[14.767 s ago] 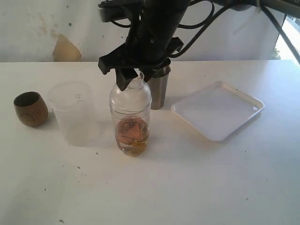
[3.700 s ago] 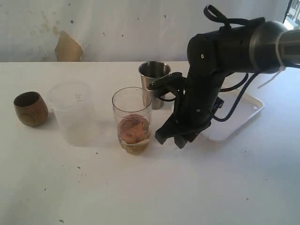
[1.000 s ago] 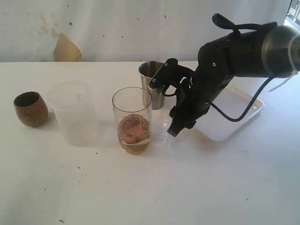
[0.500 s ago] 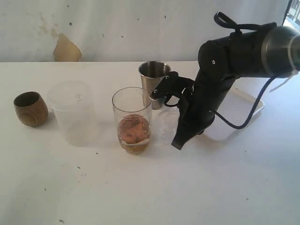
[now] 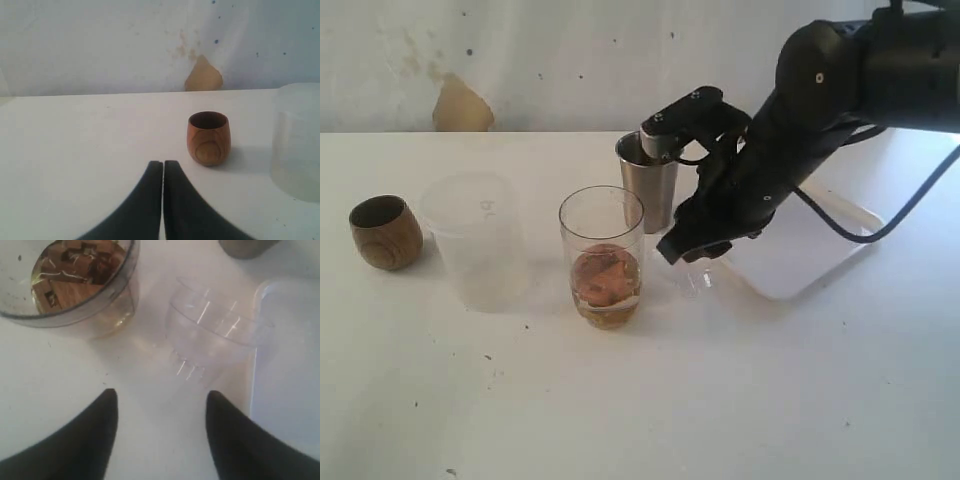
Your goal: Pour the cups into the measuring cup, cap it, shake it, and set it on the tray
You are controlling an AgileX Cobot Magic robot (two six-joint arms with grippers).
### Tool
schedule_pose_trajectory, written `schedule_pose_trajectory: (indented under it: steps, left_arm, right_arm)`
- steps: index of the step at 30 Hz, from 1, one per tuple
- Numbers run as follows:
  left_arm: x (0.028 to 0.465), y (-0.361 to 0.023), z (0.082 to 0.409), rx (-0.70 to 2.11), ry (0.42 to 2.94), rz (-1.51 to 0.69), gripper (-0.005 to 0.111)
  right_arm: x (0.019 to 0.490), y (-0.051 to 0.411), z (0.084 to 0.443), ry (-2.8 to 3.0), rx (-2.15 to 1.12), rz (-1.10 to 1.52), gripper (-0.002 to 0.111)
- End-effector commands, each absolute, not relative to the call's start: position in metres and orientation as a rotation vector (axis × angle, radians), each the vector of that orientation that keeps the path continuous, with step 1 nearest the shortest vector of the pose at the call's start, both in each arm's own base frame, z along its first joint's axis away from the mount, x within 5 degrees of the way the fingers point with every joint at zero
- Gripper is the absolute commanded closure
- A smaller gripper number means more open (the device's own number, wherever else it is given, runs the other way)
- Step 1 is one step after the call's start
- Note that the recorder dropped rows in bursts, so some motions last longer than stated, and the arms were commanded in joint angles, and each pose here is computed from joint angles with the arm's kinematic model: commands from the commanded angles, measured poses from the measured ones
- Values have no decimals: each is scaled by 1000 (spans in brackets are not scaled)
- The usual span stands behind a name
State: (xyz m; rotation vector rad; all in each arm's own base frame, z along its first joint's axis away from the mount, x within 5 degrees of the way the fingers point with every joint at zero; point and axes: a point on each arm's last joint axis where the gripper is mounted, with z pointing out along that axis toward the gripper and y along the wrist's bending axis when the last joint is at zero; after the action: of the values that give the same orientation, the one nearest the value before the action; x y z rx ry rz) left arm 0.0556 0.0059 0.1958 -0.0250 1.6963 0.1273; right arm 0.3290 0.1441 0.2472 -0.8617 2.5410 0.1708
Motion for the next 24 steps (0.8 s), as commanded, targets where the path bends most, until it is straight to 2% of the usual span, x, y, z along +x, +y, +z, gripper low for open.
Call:
schedule_pose_trajectory:
  steps: [1,3,9,14,15,16,20,24]
  left_arm:
    - [56,6,195,-31,1687,121,106]
    - [56,6,195,-31,1687,121,106]
    - [56,6,195,-31,1687,121,106]
    - [56,6,195,-31,1687,121,106]
    - [56,6,195,-31,1687,121,106]
    - [56,6,195,-31,1687,121,106]
    - [56,6,195,-31,1687,121,106]
    - [56,6,195,-31,1687,121,106]
  right_arm:
    - [337,141,218,2738,-590,222,50]
    - [341,146,197,2770,-674,209,52]
    - [364,153,157,2685,-638,181,53]
    - [373,153,137,2650,-668,150,53]
    - [374,154,137,2643,-666,150,58]
    - [372,153,136,2658,-679,143,70]
    - [367,149,143,2681,-753,90,106]
    - [362,145,164,2672,-778,69,108]
